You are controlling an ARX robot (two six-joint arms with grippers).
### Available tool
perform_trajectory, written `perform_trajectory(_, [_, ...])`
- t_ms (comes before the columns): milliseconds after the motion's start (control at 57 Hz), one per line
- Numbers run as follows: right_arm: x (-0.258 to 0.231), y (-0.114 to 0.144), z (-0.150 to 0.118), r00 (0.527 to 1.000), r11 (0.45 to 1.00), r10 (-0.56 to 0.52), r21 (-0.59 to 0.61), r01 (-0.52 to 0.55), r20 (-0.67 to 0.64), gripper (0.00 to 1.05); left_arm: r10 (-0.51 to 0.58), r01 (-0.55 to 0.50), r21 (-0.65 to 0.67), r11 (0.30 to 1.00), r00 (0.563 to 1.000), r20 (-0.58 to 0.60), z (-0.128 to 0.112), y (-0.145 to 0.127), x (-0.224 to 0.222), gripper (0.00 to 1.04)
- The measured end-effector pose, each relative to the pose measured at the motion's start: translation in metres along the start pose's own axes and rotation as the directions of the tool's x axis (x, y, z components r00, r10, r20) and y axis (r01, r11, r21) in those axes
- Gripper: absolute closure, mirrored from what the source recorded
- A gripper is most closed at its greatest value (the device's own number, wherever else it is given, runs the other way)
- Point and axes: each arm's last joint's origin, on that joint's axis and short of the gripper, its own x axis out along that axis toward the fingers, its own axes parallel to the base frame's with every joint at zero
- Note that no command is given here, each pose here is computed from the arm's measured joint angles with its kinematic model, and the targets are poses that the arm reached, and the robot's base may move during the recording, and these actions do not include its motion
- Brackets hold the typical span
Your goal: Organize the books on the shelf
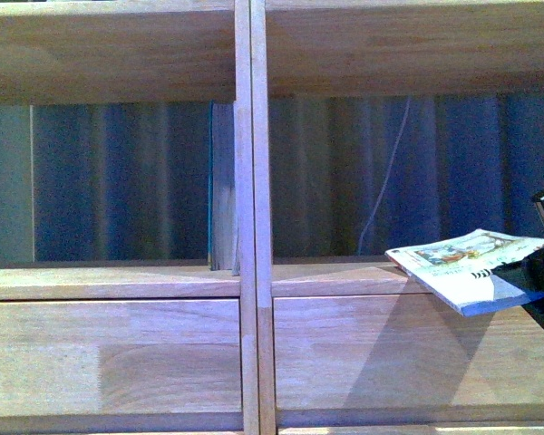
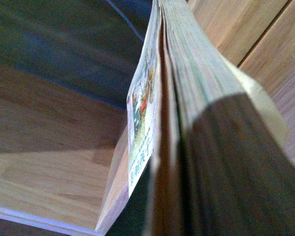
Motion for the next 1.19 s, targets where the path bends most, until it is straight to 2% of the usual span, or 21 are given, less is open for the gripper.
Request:
perform_trajectory(105, [-0.007,0.008,-0.004,0.998,0.997,0.063,-0.042,-0.064,-0.026,0.97,-0.061,0.055,-0.098,0.994,0.996,-0.058,-0.005,-0.005,0.024,0.07])
perform_trajectory(211, [-0.015,0.019,-0.010,0.989,0.987,0.135,-0.081,-0.139,-0.057,0.97,-0.127,0.112,-0.156,0.981,0.988,-0.090,-0.013,-0.022,0.042,0.07])
perform_trajectory(474, [-0.039,0.035,-0.023,0.951,0.943,0.290,-0.137,-0.303,-0.105,0.97,-0.307,0.272,-0.224,0.936,0.941,-0.141,-0.044,-0.071,0.068,0.07])
perform_trajectory(667, [-0.050,0.033,-0.037,0.930,0.929,0.328,-0.120,-0.349,-0.167,0.97,-0.382,0.328,-0.262,0.908,0.904,-0.191,-0.072,-0.099,0.091,0.07])
perform_trajectory(825, [-0.057,0.037,-0.046,0.910,0.917,0.362,-0.095,-0.386,-0.204,0.97,-0.416,0.355,-0.275,0.893,0.886,-0.206,-0.083,-0.116,0.106,0.07])
perform_trajectory(1193, [-0.082,0.065,-0.073,0.811,0.862,0.487,0.031,-0.505,-0.324,0.97,-0.497,0.425,-0.303,0.853,0.840,-0.218,-0.106,-0.154,0.126,0.07])
